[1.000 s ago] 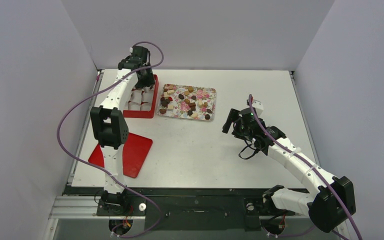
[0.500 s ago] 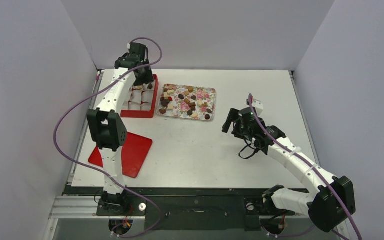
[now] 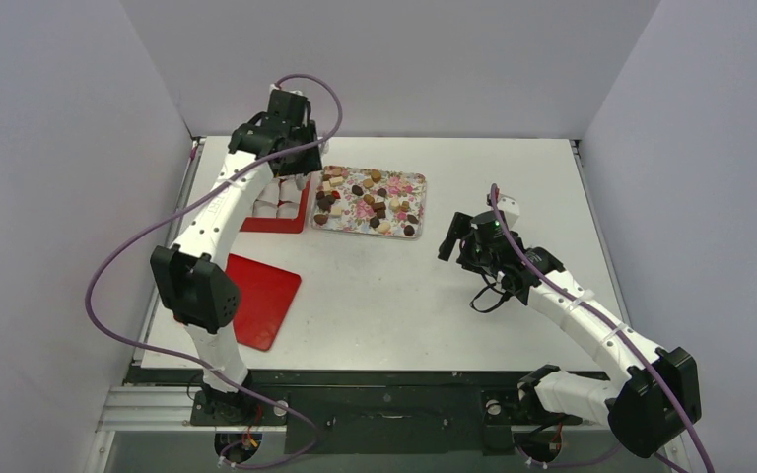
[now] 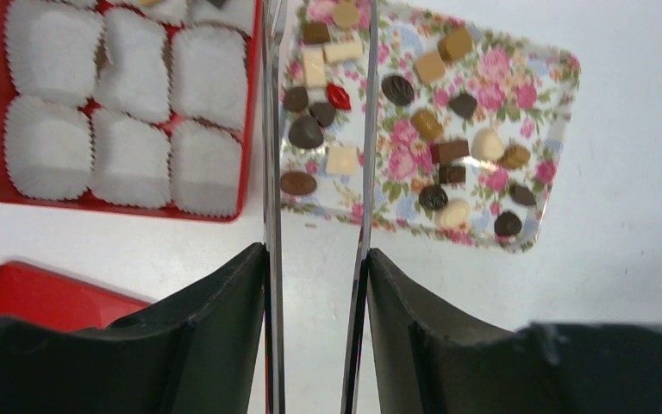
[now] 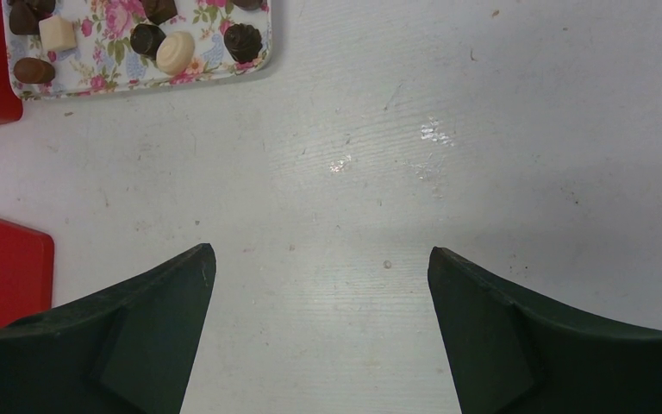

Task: Pack the chocolate
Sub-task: Place the fake chocolate in the packing box, then pick up the fake chocolate from the plate.

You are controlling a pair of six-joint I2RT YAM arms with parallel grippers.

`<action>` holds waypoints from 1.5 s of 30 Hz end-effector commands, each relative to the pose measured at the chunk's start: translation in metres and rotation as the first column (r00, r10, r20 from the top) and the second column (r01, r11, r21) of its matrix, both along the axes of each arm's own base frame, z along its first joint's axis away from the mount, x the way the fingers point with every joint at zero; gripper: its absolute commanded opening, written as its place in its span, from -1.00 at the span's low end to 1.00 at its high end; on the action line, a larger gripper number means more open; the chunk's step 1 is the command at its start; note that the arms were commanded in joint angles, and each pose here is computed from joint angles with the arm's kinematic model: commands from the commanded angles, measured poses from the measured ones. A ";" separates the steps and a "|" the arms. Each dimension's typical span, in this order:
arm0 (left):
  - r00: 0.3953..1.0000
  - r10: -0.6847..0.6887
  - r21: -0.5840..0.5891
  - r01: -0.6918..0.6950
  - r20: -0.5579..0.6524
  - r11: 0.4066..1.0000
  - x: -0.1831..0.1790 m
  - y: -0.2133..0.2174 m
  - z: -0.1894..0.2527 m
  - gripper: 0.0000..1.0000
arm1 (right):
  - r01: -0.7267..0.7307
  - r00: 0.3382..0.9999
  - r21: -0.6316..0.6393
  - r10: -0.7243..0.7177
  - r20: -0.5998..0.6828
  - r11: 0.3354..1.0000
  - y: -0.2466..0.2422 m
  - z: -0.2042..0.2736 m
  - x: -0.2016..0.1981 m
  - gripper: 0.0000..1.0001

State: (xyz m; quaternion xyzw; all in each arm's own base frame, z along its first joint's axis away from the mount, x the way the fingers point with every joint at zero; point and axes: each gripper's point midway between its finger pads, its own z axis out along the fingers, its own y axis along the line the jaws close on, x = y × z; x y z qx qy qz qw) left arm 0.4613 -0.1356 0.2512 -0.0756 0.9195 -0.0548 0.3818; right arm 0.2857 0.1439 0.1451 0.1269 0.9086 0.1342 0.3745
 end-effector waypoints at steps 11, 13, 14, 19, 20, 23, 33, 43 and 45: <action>0.982 -0.183 -0.019 0.183 -0.035 0.983 -0.059 -0.079 -0.026 -0.18 | 0.038 0.997 0.007 -0.039 0.059 0.999 -0.008 0.015 0.005 0.78; 0.979 -0.196 -0.020 0.195 -0.048 0.981 -0.061 -0.085 -0.034 -0.18 | 0.038 0.998 0.006 -0.039 0.059 0.999 -0.008 0.014 0.004 0.78; 0.978 -0.204 -0.021 0.203 -0.051 0.979 -0.062 -0.089 -0.035 -0.19 | 0.039 0.997 0.006 -0.039 0.060 0.999 -0.009 0.015 0.004 0.78; 0.968 -0.245 -0.021 0.244 -0.058 0.970 -0.069 -0.112 -0.039 -0.21 | 0.052 0.996 0.002 -0.052 0.067 0.999 -0.012 0.016 0.002 0.78; 0.965 -0.255 -0.022 0.254 -0.062 0.967 -0.072 -0.118 -0.041 -0.21 | 0.053 0.996 0.001 -0.053 0.067 0.999 -0.013 0.016 0.002 0.78; 0.960 -0.272 -0.015 0.272 -0.071 0.962 -0.079 -0.127 -0.045 -0.23 | 0.064 0.996 -0.001 -0.063 0.066 0.998 -0.015 0.015 0.000 0.78; 0.937 -0.327 0.012 0.331 -0.122 0.944 -0.121 -0.137 -0.061 -0.27 | 0.066 0.996 -0.010 -0.066 0.053 0.998 -0.017 0.009 -0.004 0.78; 0.928 -0.338 0.031 0.347 -0.157 0.937 -0.132 -0.132 -0.074 -0.33 | 0.064 0.997 -0.003 -0.064 0.046 0.998 -0.014 0.005 -0.001 0.78; 0.925 -0.343 0.031 0.352 -0.163 0.935 -0.132 -0.133 -0.077 -0.33 | 0.062 0.997 -0.003 -0.062 0.044 0.998 -0.014 0.004 0.000 0.78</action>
